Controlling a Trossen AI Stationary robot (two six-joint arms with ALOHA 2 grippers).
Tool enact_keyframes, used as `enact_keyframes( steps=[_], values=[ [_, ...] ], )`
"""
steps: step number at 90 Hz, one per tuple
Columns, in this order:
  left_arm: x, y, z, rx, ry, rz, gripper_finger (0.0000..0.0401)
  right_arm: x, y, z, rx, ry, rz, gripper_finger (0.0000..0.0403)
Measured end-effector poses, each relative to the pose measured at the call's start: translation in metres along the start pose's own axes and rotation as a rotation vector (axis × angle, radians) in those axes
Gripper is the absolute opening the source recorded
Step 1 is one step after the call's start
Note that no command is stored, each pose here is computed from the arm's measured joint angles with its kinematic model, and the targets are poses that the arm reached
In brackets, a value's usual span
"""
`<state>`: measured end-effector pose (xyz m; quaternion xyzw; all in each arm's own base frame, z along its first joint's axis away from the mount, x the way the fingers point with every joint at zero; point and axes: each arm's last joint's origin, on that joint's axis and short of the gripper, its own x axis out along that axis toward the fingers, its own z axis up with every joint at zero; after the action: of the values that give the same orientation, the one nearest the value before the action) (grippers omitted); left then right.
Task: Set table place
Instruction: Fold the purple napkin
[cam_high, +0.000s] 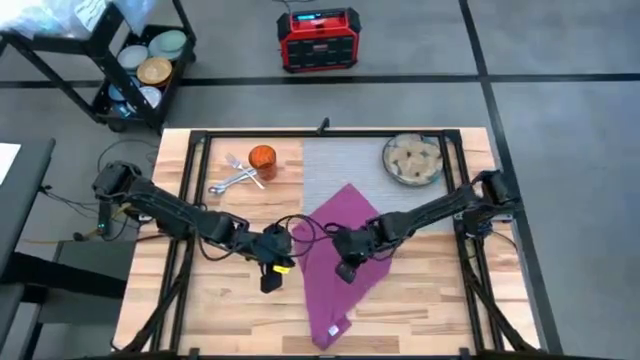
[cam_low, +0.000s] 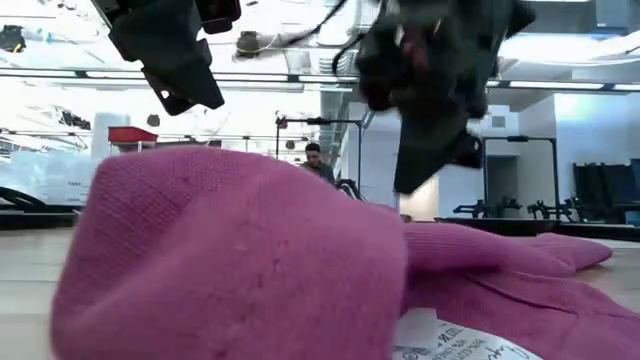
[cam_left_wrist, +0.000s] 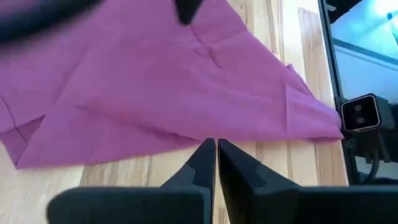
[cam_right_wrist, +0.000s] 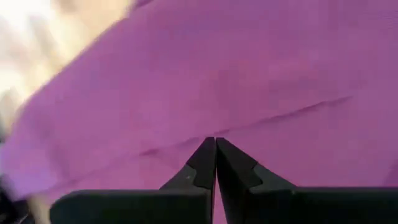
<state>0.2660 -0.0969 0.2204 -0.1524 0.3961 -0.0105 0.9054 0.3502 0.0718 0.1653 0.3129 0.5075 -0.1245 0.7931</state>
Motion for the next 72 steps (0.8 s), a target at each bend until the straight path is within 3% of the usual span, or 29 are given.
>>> enact_keyframes(
  steps=[10, 38, 72],
  values=[
    [0.000, -0.001, 0.000, -0.007, 0.000, -0.003, 0.0000, 0.008, -0.016, 0.011, 0.081, 0.000, -0.057, 0.0000],
    [-0.001, -0.005, -0.003, -0.006, 0.004, -0.012, 0.0000, 0.008, -0.046, 0.020, 0.153, 0.042, -0.209, 0.0000],
    [-0.001, -0.005, -0.003, 0.001, 0.004, -0.009, 0.0000, 0.009, -0.039, 0.025, 0.080, 0.058, -0.072, 0.0000]
  ],
)
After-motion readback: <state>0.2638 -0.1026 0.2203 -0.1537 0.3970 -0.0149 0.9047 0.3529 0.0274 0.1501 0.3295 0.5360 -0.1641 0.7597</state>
